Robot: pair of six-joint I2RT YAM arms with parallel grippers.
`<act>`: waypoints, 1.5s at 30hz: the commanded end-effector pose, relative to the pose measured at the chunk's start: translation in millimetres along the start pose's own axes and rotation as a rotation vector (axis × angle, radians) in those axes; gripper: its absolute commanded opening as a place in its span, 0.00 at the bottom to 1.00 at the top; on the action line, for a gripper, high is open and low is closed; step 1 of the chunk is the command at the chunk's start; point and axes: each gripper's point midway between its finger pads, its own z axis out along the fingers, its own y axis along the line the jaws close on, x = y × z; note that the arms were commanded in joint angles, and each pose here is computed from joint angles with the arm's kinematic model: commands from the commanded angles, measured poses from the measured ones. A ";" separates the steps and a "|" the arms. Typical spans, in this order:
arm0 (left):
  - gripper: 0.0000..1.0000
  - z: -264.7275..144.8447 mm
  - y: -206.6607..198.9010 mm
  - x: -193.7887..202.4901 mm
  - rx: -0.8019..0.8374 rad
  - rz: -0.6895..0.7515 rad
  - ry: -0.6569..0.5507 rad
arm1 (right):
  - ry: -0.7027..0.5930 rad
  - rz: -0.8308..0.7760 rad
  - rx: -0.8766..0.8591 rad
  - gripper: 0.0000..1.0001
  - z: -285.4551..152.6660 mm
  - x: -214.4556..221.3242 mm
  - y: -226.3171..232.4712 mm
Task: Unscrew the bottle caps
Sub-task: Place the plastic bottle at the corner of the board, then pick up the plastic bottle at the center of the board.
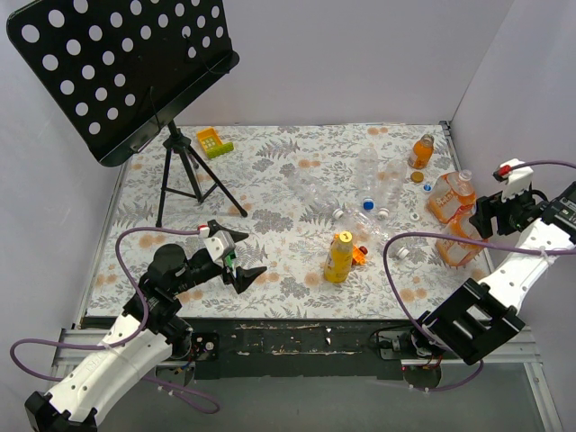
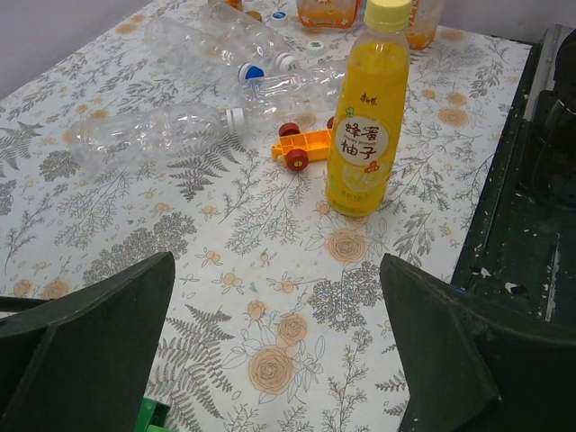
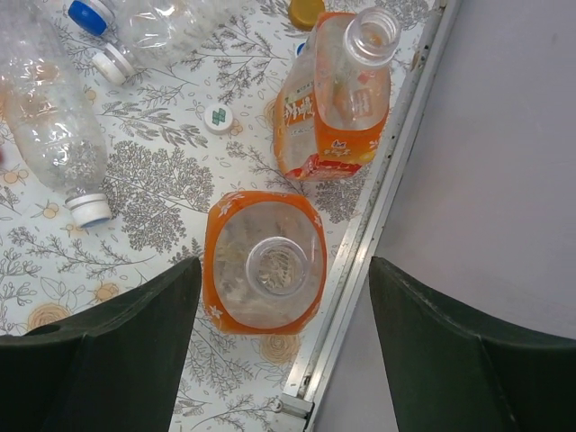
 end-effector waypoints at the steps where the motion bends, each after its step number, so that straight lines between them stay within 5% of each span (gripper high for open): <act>1: 0.98 -0.5 0.6 -18.8 -0.001 0.002 -0.042 | -0.039 -0.053 0.035 0.82 -20.8 -29.9 -2.3; 15: 0.98 6.1 11.9 -47.2 -0.053 -0.094 -0.048 | -0.152 -0.137 0.053 0.87 -64.3 -101.9 5.4; 27: 0.98 28.2 44.4 -53.3 -0.212 -0.321 0.042 | -0.378 0.048 -0.244 0.89 -57.2 -199.8 52.9; 45: 0.98 27.9 30.4 -63.7 -0.192 -0.583 -0.010 | -0.332 -0.082 -0.391 0.90 -15.3 -189.2 104.5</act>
